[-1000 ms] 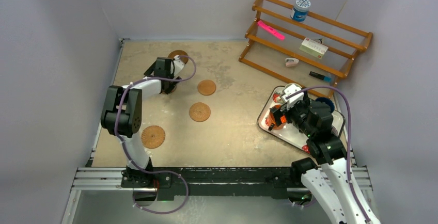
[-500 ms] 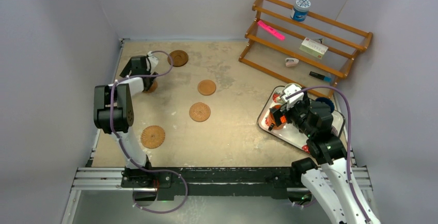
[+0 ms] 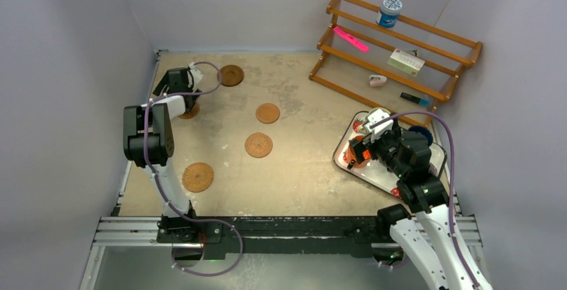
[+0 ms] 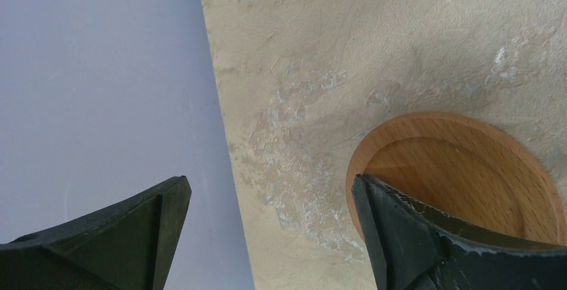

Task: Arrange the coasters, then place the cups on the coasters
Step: Move the coaster to the center of the board.

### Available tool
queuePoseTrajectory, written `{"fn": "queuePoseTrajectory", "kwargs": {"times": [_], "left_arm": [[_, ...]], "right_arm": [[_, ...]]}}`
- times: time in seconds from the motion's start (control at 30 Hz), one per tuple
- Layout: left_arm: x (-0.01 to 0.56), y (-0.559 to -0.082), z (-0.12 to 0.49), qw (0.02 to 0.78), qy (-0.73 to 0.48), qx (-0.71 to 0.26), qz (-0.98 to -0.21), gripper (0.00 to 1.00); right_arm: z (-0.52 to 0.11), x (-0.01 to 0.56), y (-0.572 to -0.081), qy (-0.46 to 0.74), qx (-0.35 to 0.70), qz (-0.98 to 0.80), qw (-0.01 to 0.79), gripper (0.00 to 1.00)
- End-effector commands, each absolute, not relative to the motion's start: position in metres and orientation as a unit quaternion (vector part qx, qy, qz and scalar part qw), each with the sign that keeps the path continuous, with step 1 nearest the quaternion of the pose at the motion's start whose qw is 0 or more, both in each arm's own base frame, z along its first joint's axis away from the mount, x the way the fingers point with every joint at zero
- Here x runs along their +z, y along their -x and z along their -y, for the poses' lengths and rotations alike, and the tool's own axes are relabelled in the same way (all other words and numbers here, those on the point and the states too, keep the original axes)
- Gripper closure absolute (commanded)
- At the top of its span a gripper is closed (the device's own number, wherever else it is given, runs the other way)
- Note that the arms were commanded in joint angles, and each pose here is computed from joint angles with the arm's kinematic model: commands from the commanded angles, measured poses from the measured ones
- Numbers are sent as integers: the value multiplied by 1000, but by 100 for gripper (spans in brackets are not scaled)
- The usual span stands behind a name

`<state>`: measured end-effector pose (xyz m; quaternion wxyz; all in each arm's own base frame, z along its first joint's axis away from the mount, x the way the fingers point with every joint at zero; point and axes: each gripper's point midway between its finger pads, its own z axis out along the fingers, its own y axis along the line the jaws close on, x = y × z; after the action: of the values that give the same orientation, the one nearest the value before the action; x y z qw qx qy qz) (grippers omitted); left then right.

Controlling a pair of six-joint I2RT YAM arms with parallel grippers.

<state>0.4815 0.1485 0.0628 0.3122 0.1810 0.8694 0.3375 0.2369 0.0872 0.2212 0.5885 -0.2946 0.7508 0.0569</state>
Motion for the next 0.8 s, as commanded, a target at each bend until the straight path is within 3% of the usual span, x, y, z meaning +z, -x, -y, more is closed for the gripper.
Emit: {"fn": "queuePoseTrajectory", "kwargs": {"times": [0.0, 0.3, 0.5, 0.77], "left_arm": [[64, -480, -159, 302, -174, 347, -871, 0], [86, -491, -160, 327, -157, 347, -865, 0], [124, -504, -144, 386, -158, 313, -853, 0], [170, -498, -45, 452, -267, 254, -812, 0]], "right_arm": [[-90, 225, -237, 303, 60, -742, 595, 1], [-91, 225, -237, 305, 61, -742, 595, 1], [-91, 226, -237, 304, 60, -742, 595, 1], [-90, 225, -237, 303, 58, -742, 595, 1]]}}
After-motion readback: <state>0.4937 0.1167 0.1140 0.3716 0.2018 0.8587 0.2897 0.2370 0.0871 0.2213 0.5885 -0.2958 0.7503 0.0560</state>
